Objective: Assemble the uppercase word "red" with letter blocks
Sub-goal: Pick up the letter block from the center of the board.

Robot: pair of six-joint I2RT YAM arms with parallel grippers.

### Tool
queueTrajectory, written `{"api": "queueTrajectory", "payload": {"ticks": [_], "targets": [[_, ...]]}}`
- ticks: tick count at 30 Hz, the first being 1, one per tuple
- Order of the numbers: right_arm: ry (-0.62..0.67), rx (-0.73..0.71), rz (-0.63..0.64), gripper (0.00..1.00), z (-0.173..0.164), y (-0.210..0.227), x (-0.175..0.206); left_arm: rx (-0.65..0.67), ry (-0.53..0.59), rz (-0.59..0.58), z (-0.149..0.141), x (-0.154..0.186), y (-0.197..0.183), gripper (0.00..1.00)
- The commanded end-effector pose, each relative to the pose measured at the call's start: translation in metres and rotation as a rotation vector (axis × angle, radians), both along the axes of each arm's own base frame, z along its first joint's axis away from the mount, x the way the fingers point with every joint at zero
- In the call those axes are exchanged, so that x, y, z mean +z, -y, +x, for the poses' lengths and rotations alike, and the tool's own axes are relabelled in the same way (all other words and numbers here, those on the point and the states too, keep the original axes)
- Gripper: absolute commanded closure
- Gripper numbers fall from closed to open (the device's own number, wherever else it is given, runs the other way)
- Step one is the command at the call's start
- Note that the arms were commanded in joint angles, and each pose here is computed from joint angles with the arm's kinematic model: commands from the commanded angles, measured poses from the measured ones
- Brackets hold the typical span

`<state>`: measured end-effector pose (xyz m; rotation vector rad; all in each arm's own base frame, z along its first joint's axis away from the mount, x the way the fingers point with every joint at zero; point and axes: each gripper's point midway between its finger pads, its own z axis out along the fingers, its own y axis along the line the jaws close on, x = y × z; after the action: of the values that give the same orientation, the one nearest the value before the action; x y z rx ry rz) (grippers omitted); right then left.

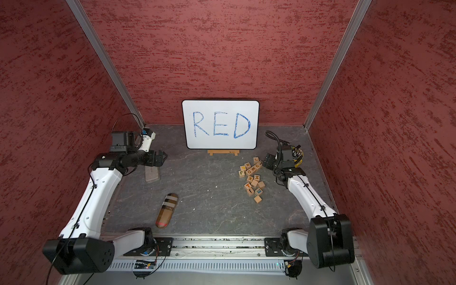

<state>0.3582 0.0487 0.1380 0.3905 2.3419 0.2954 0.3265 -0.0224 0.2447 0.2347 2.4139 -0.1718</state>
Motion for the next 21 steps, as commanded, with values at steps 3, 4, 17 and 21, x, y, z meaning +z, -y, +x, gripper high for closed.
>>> {"api": "queueTrajectory", "payload": {"ticks": [3,4,17,21], "targets": [[-0.07,-0.002,-0.032,0.15,-0.011,-0.001,-0.013,-0.026,-0.008,0.011,0.01,0.004,0.004,0.0],[-0.072,0.001,-0.032,0.15,-0.009,-0.003,-0.013,-0.022,-0.013,0.009,0.013,0.003,0.004,0.01],[-0.111,0.096,-0.068,0.2,0.013,-0.026,-0.005,0.181,-0.007,0.036,0.023,-0.013,-0.022,0.01],[-0.132,0.149,-0.063,0.24,0.015,-0.04,-0.004,0.217,-0.004,0.071,0.02,-0.013,-0.029,0.01]]}}
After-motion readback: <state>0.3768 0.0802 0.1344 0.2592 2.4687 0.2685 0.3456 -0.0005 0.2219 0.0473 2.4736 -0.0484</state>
